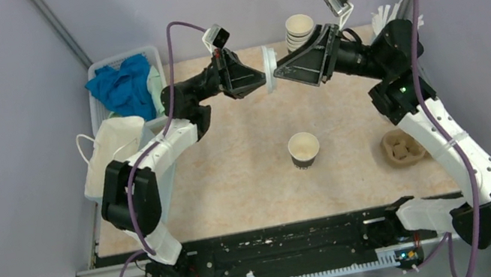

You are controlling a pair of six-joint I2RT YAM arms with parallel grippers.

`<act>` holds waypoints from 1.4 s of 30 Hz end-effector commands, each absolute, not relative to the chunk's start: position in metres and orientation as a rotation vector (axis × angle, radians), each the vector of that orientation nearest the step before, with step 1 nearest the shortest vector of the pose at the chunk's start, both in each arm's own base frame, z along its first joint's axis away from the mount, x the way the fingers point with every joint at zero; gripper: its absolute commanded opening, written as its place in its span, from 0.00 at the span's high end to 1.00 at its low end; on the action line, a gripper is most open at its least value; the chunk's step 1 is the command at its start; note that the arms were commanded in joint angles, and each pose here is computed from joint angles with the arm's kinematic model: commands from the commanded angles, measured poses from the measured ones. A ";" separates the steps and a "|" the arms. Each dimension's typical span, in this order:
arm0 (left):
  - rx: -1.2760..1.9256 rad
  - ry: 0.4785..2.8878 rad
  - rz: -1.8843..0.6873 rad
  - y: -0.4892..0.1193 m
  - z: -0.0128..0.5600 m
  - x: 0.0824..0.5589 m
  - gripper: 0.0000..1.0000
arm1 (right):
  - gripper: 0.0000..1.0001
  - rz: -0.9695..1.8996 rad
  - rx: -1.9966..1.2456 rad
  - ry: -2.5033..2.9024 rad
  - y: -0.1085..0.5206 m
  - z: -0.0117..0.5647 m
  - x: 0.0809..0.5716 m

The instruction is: Pack the takeout coffee

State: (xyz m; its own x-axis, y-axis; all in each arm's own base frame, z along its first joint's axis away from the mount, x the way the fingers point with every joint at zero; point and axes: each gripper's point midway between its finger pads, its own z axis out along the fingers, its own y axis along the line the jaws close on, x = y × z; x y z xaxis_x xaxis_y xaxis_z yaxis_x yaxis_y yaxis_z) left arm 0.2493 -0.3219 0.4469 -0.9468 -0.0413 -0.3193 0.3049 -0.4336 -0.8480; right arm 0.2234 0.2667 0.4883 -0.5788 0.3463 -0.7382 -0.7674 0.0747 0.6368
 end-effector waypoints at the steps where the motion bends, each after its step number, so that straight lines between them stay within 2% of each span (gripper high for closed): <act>1: 0.472 1.424 -2.446 -0.316 0.457 0.236 1.00 | 0.01 1.609 -0.465 1.443 0.265 0.502 0.219; 11: 0.464 1.428 -2.448 -0.317 0.456 0.238 1.00 | 0.03 1.631 -0.477 1.438 0.268 0.502 0.221; 17: 0.465 1.437 -2.448 -0.317 0.455 0.239 1.00 | 0.11 1.654 -0.477 1.433 0.270 0.503 0.223; 25: 0.465 1.439 -2.446 -0.318 0.454 0.239 1.00 | 0.15 1.663 -0.482 1.431 0.271 0.502 0.223; 31: 0.463 1.442 -2.448 -0.318 0.454 0.240 1.00 | 0.24 1.671 -0.481 1.440 0.272 0.499 0.223; 37: 0.449 1.453 -2.449 -0.318 0.451 0.242 1.00 | 0.28 1.668 -0.473 1.442 0.272 0.498 0.223; 38: 0.437 1.459 -2.453 -0.319 0.449 0.243 0.99 | 0.28 1.665 -0.469 1.440 0.271 0.498 0.223; 42: 0.411 1.480 -2.447 -0.317 0.439 0.244 0.74 | 0.28 1.645 -0.447 1.454 0.269 0.496 0.223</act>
